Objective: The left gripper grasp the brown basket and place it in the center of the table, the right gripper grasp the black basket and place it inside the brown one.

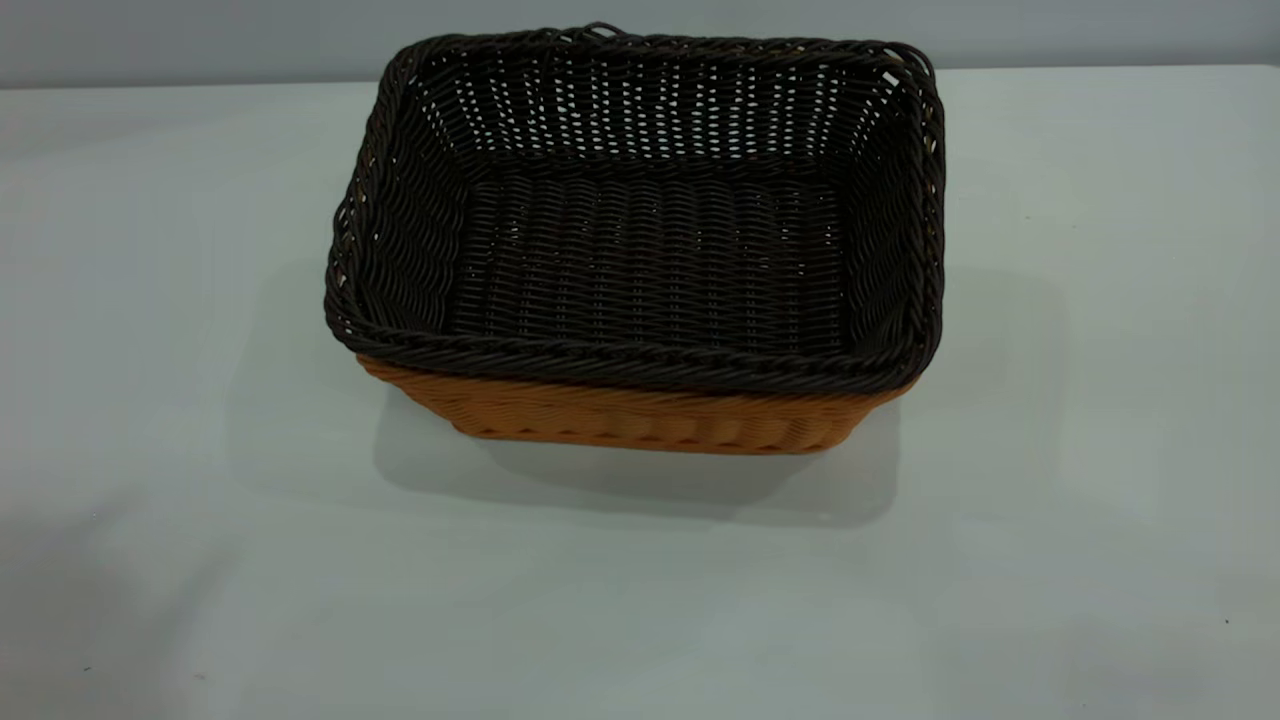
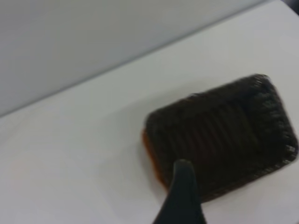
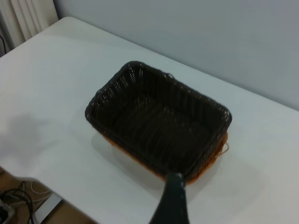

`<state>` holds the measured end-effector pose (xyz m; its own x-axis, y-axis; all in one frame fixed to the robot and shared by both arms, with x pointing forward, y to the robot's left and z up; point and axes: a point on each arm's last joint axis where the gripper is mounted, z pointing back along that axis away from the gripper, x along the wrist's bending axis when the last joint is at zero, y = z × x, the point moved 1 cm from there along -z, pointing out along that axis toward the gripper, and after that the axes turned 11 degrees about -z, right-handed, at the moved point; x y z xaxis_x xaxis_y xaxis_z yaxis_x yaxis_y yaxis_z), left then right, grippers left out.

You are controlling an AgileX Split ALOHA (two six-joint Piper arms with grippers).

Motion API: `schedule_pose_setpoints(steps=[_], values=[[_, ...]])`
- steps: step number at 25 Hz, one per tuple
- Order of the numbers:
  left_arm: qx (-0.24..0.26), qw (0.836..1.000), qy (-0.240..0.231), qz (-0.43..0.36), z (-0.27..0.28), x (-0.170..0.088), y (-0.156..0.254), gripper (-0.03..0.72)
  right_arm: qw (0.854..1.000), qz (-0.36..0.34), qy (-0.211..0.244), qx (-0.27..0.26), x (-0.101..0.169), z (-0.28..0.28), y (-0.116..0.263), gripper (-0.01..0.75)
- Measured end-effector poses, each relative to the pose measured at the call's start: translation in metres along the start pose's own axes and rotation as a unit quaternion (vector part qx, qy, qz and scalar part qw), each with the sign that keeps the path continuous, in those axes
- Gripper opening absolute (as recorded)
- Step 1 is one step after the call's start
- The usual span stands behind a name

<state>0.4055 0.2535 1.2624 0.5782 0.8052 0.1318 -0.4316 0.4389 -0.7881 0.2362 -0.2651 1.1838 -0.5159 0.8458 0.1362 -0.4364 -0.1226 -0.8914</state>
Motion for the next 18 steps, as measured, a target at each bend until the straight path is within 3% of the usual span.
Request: schedule_pose_setpoints(steps=[7,13,18], values=[[-0.013,0.998,-0.06,-0.001,0.047,-0.029,0.045,0.55,1.0,-0.009,0.008,0.01,-0.006,-0.015,0.072,0.581],[0.001,0.998,-0.057,0.005,0.05,-0.059,0.107,0.55,0.998,-0.005,0.05,0.027,-0.023,-0.043,0.115,0.581],[0.007,0.998,-0.055,0.007,0.045,-0.079,0.154,0.55,0.997,-0.007,0.057,0.044,-0.028,-0.054,0.133,0.581]])
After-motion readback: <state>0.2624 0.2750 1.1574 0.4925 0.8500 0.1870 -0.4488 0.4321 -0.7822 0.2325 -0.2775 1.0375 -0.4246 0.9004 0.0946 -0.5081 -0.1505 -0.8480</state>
